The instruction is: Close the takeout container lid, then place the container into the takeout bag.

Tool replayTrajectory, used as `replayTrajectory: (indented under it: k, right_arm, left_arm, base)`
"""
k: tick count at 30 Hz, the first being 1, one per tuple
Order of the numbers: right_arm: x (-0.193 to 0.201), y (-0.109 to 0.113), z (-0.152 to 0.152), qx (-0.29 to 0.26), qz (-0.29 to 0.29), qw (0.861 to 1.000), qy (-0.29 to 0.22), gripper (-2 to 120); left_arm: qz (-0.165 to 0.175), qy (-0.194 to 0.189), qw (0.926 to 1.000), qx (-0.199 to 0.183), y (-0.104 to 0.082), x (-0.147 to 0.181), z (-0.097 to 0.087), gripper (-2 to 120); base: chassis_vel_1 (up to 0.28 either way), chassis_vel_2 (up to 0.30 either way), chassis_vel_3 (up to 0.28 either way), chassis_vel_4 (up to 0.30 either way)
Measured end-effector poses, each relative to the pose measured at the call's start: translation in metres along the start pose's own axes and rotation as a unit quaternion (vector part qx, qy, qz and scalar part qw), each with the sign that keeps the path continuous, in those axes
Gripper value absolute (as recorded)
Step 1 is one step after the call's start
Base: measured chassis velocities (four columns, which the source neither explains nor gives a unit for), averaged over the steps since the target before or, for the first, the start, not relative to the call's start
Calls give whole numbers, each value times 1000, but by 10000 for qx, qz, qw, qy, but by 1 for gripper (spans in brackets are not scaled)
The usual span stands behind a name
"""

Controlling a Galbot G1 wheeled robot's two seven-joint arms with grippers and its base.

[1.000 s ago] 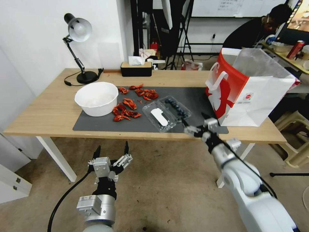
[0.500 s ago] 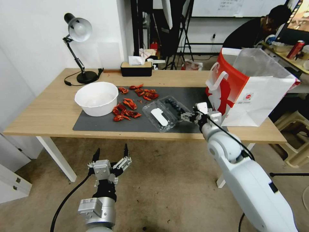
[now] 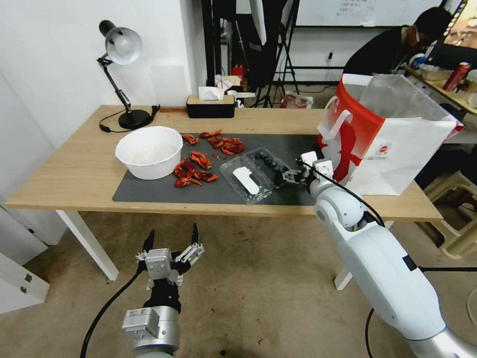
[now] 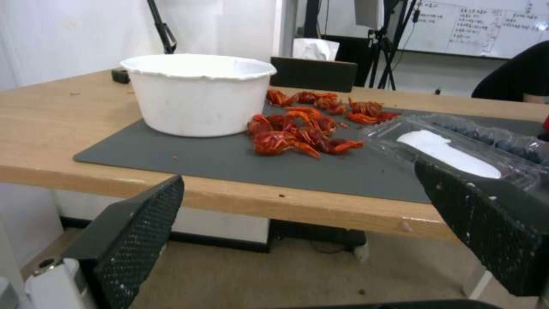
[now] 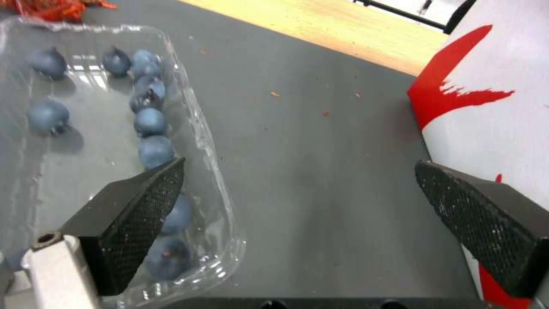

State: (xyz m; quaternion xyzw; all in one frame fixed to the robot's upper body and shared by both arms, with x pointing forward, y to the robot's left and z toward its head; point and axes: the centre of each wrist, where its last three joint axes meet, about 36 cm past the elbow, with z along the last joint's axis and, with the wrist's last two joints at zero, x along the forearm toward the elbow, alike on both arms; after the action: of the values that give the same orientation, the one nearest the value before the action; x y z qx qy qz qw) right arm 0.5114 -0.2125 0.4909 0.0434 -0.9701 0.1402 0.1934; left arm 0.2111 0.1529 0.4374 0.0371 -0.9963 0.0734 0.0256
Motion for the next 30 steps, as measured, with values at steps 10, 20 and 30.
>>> replayTrajectory:
  k: [10,20,30]
  right_arm:
    - [-3,-2,1,89,-37,10000,23,100]
    - [-4,-3,5,81,-1,9999,81,100]
    - [-4,-7,9,51,90,9999,134,100]
  left_arm:
    - [1,32,10000,8,0,-1,2,100]
    - [-6,33,10000,13,0,-1,3,100]
    - [-7,20,10000,7,-1,-1,3,100]
  base:
    - [0,0,0,0]
    - [0,0,0,0]
    - [0,0,0,0]
